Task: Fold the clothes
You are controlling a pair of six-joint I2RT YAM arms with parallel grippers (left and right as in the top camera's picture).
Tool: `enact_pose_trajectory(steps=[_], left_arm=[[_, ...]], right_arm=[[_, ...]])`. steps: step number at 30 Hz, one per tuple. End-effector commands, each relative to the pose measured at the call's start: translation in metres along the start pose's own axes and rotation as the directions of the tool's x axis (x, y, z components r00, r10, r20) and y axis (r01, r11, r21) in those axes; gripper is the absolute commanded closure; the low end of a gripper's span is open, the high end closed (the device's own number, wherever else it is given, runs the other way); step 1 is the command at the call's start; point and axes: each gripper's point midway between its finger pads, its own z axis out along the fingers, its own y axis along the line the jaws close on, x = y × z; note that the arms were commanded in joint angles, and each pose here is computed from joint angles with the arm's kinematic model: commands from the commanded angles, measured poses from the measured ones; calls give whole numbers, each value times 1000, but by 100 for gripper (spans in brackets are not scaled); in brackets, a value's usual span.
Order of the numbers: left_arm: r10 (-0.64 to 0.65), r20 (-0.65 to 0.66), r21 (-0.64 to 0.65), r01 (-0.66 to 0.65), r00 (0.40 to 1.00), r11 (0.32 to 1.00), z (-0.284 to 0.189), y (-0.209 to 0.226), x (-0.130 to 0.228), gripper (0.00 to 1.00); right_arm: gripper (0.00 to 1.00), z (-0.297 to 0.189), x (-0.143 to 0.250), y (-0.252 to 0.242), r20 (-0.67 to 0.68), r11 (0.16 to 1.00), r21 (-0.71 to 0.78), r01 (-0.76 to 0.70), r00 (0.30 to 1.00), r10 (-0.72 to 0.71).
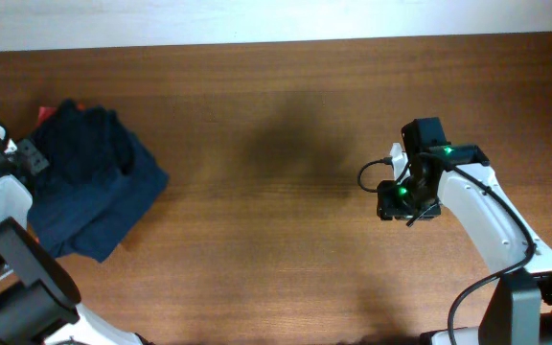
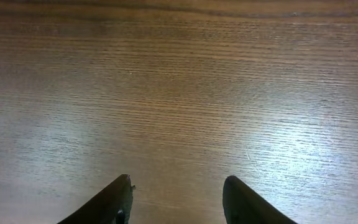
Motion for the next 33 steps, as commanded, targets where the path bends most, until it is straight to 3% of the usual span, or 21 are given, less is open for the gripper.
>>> enact_pose_trajectory(steps=[1,7,12,15,20,27,33], left_arm=[[10,115,135,-25,993,990,-46,-32,-43,1],[26,234,189,-71,972,979,-119,-57,-80,1],[63,271,261,-136,961,956,-166,-96,-82,1],[113,251,340,-196,961,920,-186,-137,-66,1],[311,195,456,-367,930,811,-207,-211,-11,1],[467,145,559,-462,872,689,-234,-262,48,1],[555,23,571,-467,831,676,-235,-246,83,1]], right_arm=[[44,-9,-7,-1,38,1000,9,-1,999,1],[43,-11,-11,0,53,1000,8,1,999,-1],[41,-21,-23,3,90,1000,-4,6,996,-5],[37,-34,-36,10,135,999,-31,16,991,-11],[1,-59,-63,16,235,999,-41,34,972,-23],[1,-80,-89,21,338,998,-44,54,941,-36],[1,-83,-77,21,306,998,-44,42,952,-27]])
